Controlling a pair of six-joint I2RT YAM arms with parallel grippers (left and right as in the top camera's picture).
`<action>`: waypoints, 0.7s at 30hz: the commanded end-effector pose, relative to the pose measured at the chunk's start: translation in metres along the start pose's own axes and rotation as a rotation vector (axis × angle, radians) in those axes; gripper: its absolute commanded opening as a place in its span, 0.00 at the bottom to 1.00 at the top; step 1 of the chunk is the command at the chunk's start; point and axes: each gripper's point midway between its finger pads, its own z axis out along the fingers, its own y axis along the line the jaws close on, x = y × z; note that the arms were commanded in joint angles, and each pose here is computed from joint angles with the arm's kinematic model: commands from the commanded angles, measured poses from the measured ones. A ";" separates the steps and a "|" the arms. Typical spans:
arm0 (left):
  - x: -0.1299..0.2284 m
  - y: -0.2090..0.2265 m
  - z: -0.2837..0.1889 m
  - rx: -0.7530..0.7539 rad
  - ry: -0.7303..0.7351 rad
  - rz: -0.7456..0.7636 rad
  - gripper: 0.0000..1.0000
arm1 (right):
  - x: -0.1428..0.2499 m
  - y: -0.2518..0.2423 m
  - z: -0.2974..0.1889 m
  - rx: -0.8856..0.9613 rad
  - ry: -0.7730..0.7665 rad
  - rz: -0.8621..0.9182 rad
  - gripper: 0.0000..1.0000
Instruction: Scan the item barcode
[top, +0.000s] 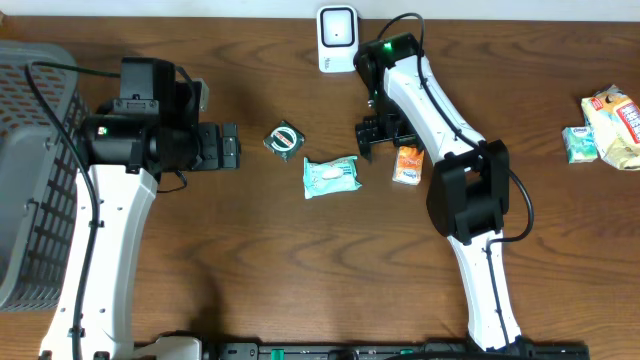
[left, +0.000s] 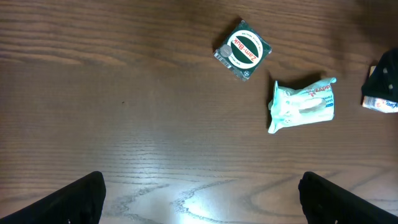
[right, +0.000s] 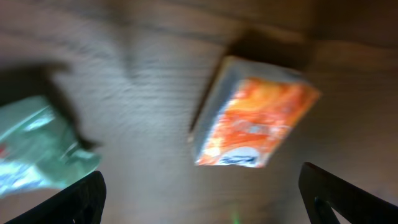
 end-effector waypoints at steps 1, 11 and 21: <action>0.003 0.001 0.002 -0.009 0.012 0.003 0.98 | -0.005 -0.014 -0.017 0.079 -0.082 0.124 0.92; 0.003 0.001 0.002 -0.009 0.012 0.003 0.98 | -0.005 -0.007 0.003 0.134 -0.085 0.118 0.65; 0.003 0.001 0.002 -0.009 0.012 0.003 0.98 | -0.002 -0.022 0.031 0.236 -0.072 0.178 0.21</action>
